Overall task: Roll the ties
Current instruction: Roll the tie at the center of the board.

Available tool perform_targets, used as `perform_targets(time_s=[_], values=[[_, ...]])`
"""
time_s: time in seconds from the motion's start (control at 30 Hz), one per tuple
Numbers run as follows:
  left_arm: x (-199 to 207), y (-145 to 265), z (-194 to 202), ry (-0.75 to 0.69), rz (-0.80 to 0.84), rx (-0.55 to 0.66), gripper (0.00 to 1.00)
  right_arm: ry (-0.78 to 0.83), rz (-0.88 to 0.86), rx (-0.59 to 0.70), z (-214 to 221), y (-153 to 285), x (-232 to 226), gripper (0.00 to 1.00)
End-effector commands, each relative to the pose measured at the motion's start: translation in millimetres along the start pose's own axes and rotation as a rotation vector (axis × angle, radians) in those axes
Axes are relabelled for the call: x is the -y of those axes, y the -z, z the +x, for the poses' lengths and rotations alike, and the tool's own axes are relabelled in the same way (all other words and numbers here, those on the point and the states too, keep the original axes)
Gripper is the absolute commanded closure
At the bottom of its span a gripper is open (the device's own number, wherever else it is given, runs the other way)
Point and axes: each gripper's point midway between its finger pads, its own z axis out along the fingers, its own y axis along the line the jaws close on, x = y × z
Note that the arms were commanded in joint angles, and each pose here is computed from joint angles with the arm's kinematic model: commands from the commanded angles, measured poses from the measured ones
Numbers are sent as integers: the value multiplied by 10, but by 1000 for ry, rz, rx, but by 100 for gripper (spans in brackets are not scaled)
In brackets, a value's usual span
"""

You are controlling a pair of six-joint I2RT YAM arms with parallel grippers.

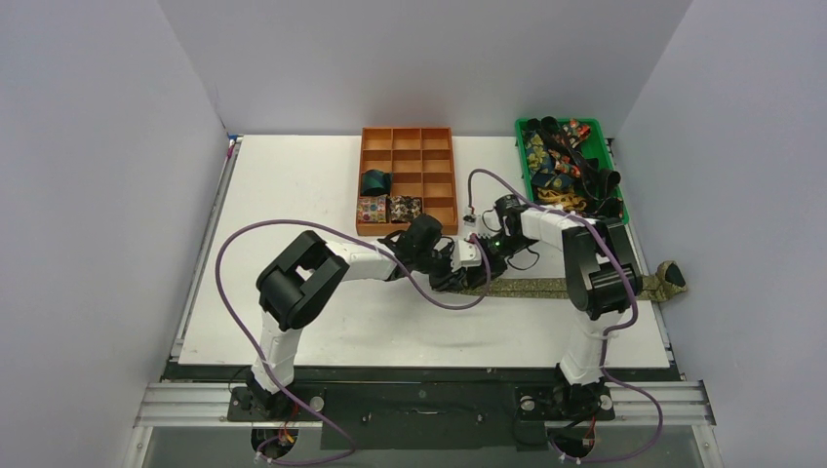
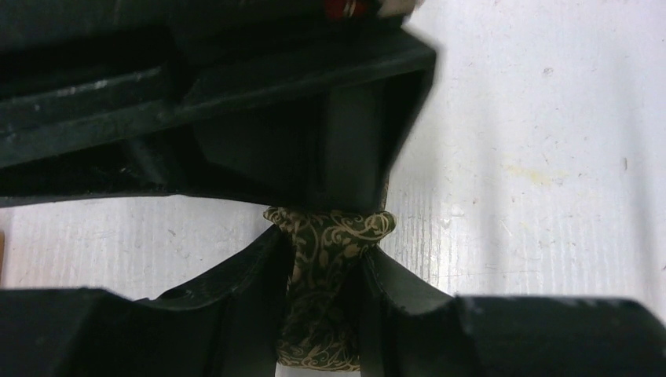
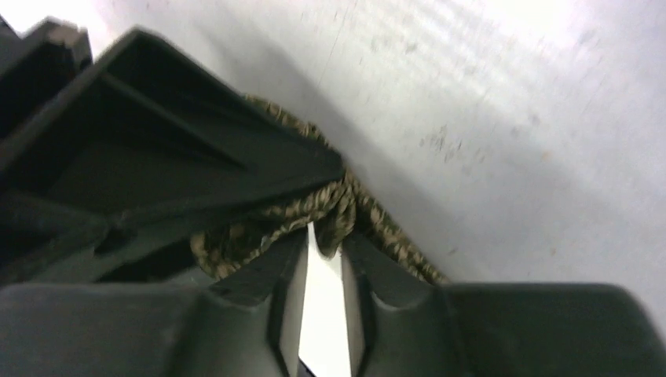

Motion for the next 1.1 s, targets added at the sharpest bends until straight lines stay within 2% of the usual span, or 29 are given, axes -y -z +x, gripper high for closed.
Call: perform_targets(time_s=[0.0, 0.1, 0.2, 0.53, 0.57, 0.67, 0.77, 0.8, 0.9, 1.0, 1.07], values=[[150, 40, 482, 67, 39, -173, 71, 0, -63, 4, 197, 360, -171, 70], [200, 56, 540, 75, 53, -192, 72, -1, -103, 38, 178, 479, -272, 61], [232, 66, 571, 83, 64, -203, 72, -19, -140, 58, 118, 473, -395, 60], [281, 73, 564, 78, 83, -207, 72, -127, -111, 183, -293, 238, -351, 60], [287, 72, 558, 75, 86, -206, 71, -123, -91, 188, -312, 214, -326, 62], [299, 82, 560, 71, 91, -208, 71, -132, -22, 186, -293, 186, -194, 79], [288, 92, 565, 73, 90, -210, 70, -116, 25, 120, -136, 178, -81, 92], [281, 97, 560, 72, 89, -210, 69, -123, 47, 88, -56, 187, -46, 99], [277, 118, 529, 73, 97, -196, 59, -96, 107, 25, 99, 176, 120, 100], [284, 182, 387, 57, 101, -141, 38, -121, 160, -17, 216, 179, 298, 100], [260, 232, 232, 44, 87, -84, 31, -108, 179, -34, 260, 167, 375, 100]])
